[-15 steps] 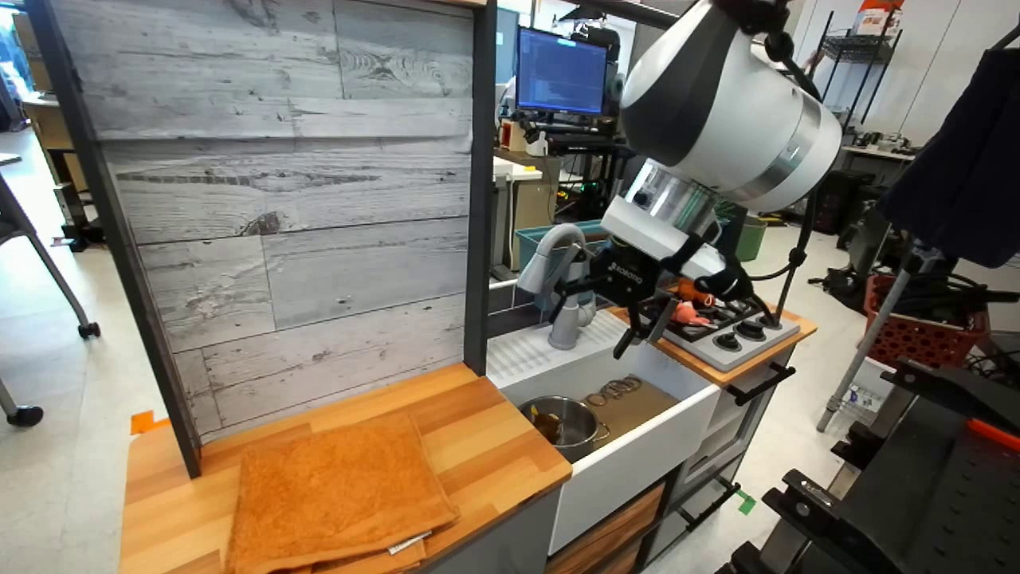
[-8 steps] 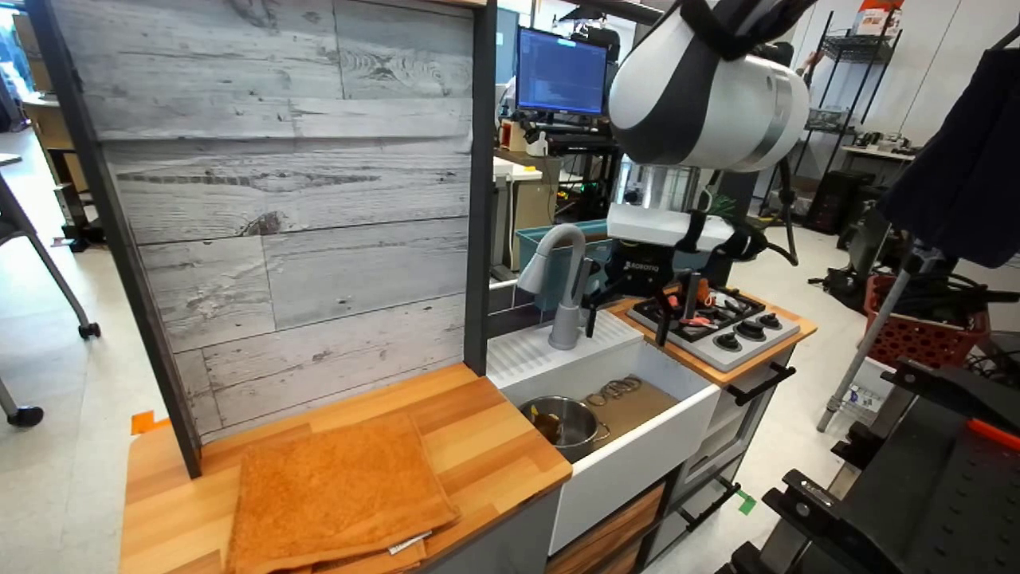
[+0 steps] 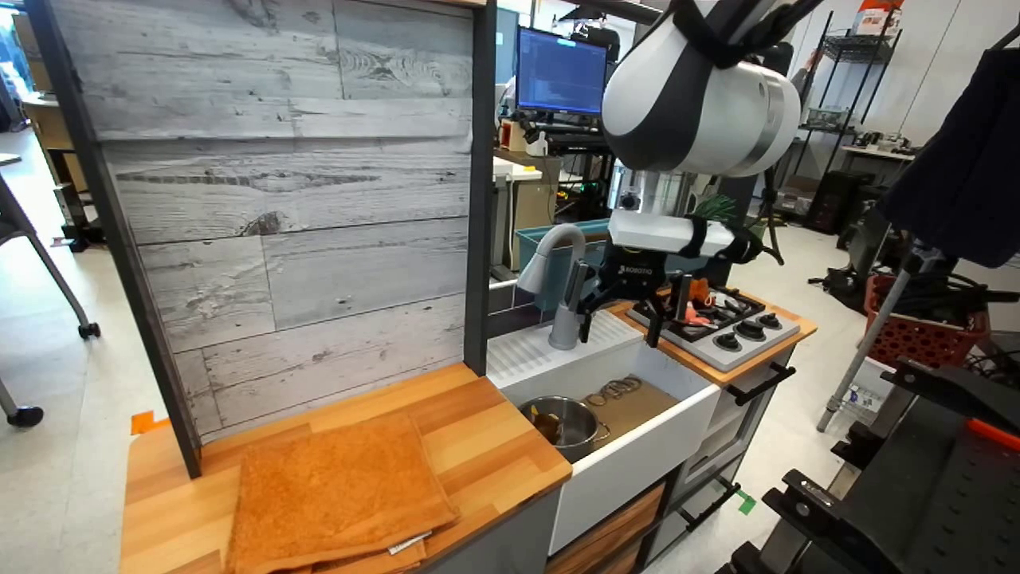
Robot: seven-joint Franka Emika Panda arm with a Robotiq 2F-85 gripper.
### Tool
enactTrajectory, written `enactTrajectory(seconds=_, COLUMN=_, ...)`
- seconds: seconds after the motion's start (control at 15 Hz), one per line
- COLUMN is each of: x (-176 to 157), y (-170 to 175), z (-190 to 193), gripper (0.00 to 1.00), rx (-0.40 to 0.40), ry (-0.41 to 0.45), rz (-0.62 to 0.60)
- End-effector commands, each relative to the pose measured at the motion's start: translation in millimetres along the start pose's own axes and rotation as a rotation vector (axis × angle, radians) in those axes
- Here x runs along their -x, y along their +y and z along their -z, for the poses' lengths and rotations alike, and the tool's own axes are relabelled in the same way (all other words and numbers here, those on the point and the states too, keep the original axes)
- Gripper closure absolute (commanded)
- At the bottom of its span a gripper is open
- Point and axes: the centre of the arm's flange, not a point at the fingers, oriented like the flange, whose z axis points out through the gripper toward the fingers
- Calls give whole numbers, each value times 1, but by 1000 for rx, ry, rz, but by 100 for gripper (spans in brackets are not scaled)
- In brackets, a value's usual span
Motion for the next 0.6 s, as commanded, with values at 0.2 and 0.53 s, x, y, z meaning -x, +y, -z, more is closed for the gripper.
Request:
enactTrajectory(seconds=0.2, x=-19, y=-37, z=-50, gripper=0, rx=212, ry=-107, rz=121)
enactTrajectory(seconds=0.53, x=-35, y=-72, z=-96, gripper=0, rx=263, ry=-92, rz=133)
